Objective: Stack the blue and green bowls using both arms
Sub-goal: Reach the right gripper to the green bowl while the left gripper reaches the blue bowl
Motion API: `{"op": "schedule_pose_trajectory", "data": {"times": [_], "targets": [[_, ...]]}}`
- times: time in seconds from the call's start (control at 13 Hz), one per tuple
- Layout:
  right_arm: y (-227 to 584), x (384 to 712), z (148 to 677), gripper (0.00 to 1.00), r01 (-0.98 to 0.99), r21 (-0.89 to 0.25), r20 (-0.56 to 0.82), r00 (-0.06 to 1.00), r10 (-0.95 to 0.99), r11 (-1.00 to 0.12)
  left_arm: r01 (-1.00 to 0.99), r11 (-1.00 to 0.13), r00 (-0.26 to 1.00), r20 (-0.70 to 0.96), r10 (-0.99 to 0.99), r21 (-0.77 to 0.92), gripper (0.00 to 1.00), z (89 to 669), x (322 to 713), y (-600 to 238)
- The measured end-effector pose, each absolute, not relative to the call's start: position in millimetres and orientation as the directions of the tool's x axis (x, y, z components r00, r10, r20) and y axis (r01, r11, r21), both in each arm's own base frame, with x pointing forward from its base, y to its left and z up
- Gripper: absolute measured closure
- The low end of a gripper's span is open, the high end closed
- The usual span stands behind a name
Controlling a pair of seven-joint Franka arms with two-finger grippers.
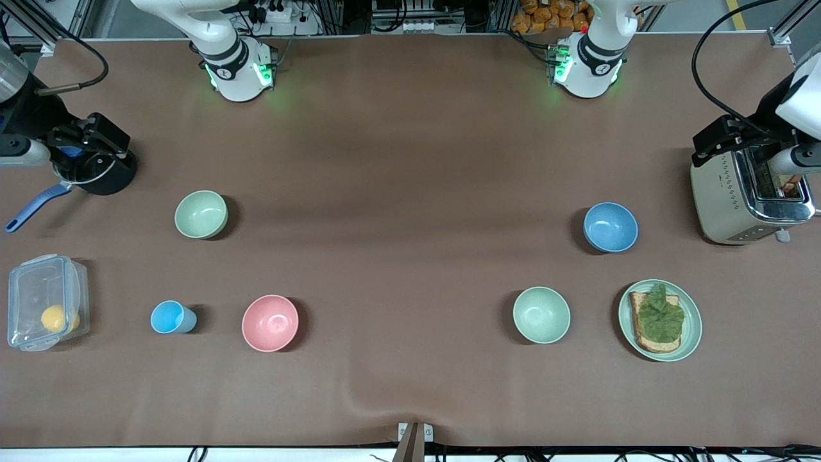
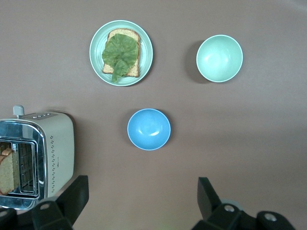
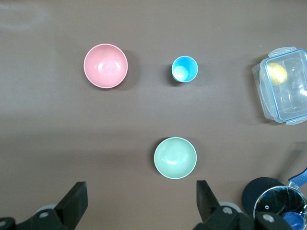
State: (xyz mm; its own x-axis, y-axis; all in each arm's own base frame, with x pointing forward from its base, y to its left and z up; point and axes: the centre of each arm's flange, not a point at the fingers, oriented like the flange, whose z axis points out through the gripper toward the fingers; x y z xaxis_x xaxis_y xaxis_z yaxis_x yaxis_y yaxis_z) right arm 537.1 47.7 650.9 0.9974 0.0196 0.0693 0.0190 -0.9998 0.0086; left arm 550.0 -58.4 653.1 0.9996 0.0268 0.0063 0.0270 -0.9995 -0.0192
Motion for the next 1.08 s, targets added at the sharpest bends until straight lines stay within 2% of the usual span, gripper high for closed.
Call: {"op": "schedule_pose_trajectory", "data": {"times": [0.54, 1.08], "targets": [[47.0, 537.3, 649.2, 0.0, 0.018, 0.009, 0.063, 0.998, 0.018, -1.0, 0.026, -0.999, 1.0, -0.014, 0.026, -0.019, 0.0, 642.0, 555.7, -58.2], [48.9, 566.8, 585.7, 0.0, 0.019, 0.017, -0.048, 0.999, 0.018, -1.0, 0.025, -1.0, 0.983, -0.18, 0.028, -0.018, 0.0, 534.1, 602.0, -56.3]]}}
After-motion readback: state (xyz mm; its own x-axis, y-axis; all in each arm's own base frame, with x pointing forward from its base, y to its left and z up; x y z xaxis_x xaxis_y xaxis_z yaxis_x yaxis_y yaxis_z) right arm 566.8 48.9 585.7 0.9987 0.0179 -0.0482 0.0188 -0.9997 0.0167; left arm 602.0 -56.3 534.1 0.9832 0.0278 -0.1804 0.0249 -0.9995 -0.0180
